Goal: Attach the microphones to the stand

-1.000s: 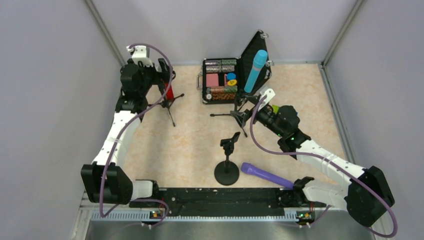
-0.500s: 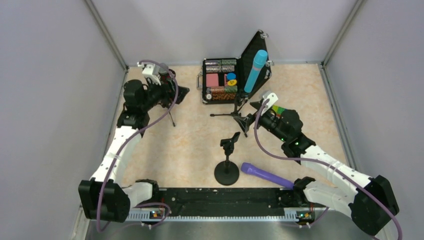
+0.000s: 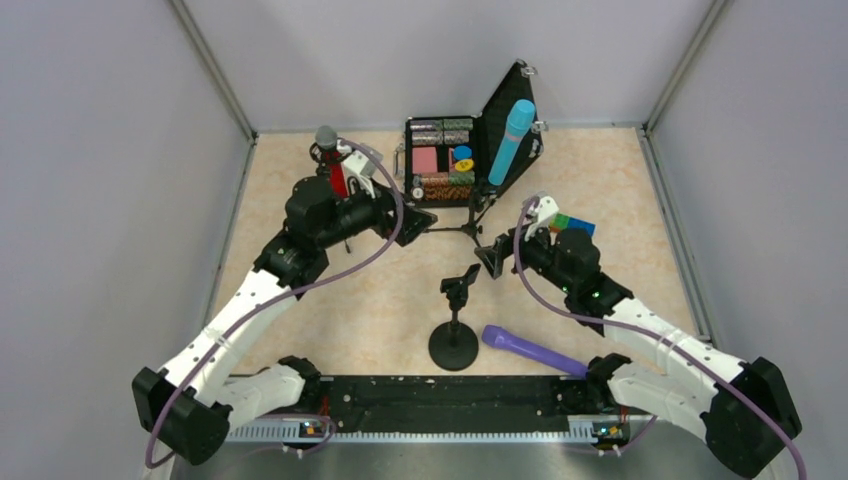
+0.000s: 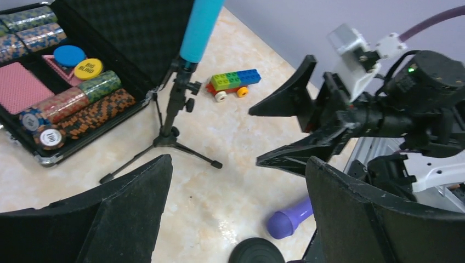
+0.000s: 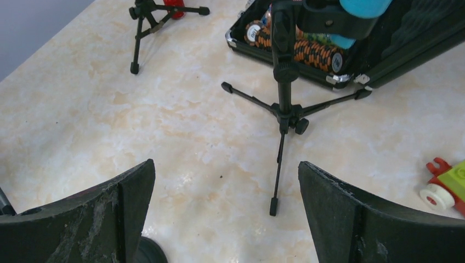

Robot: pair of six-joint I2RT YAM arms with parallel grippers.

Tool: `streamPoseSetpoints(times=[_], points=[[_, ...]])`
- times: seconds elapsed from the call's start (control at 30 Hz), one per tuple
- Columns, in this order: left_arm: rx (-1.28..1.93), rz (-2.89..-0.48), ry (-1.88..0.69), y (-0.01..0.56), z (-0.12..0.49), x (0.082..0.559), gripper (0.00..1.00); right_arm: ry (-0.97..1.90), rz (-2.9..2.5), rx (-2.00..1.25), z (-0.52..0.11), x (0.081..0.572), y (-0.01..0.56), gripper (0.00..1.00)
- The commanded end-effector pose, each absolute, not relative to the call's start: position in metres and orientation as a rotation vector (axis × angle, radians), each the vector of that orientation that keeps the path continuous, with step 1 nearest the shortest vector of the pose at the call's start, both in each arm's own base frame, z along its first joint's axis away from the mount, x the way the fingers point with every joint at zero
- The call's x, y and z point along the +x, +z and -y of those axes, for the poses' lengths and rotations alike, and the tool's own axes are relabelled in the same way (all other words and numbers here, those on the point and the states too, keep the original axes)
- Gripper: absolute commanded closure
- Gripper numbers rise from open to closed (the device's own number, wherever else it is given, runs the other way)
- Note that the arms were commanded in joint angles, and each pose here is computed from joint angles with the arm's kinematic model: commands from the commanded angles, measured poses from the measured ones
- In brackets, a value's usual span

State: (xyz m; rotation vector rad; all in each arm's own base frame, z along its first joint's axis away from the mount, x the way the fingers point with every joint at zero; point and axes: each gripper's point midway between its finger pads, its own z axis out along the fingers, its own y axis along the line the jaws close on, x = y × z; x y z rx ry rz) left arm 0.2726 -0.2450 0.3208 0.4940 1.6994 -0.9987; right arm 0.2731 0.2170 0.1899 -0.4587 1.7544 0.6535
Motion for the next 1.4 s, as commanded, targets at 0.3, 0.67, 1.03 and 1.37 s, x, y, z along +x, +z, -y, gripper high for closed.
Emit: streamPoseSetpoints(times=[0.3,0.67,1.03,1.37], points=[[0.713,-1.648,-0.92,0.373,0.289,0.225,0.08,0.634,-1.844,-0.398,-0.214,0.277,0.16,0.01],[0.893,-1.831,-0.871,0.362,0.308,0.187,0.06,0.593,-1.893,-0.32,-0.207,0.284,0.147,0.01],[0.922,-1.858,-0.807,0.348,0.329,0.144,0.04,0.59,-1.955,-0.304,-0.212,0.289,0.133,0.01],[0.883,-1.92,-0.603,0.318,0.322,0.149,0.03,0.556,-1.972,-0.283,-0.207,0.292,0.129,0.01]])
